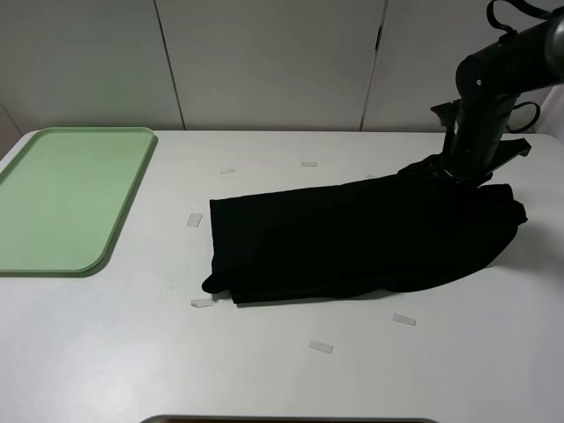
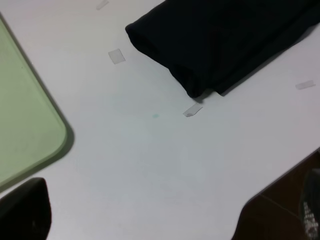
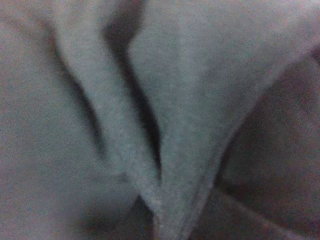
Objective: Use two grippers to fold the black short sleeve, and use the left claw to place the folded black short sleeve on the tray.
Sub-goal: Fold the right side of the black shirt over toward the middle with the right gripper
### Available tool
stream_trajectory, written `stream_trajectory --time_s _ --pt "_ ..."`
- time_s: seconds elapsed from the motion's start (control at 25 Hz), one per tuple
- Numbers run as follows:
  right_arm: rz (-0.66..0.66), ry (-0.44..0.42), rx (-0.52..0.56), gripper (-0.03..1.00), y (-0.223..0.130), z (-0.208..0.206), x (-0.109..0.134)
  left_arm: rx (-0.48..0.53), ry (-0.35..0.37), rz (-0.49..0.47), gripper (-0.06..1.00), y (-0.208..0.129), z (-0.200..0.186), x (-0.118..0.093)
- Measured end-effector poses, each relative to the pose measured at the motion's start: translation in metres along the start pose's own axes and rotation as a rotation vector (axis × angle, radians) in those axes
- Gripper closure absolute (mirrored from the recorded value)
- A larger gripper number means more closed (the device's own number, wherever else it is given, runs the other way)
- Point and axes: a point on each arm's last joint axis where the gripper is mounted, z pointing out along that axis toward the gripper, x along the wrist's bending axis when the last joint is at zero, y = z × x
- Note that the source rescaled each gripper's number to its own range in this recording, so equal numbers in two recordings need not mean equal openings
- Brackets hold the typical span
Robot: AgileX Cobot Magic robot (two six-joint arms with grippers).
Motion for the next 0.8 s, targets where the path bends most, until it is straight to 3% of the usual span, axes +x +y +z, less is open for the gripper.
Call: stream_trajectory --time_s 0.24,0.32,0.6,0.72,0.8 --pt "0.025 0.075 0.008 0.95 -0.003 -0.013 0.029 0.0 0.0 0.0 -0.05 0.0 0.0 0.0" --pt "0.048 0.132 0.024 0.95 -0.007 -0.018 0.05 0.0 0.0 0.0 -0.05 0.0 0.0 0.0" --pt "0.042 0.191 0.012 0.94 -0.01 -0.024 0.075 0.0 0.0 0.0 -0.05 0.0 0.0 0.0" --pt "0.048 0.2 0.013 0.89 -0.01 -0.025 0.077 0.0 0.0 0.0 -0.05 0.0 0.0 0.0" --pt "0.055 0.214 0.015 0.78 -0.01 -0.025 0.078 0.0 0.0 0.0 -0.05 0.0 0.0 0.0"
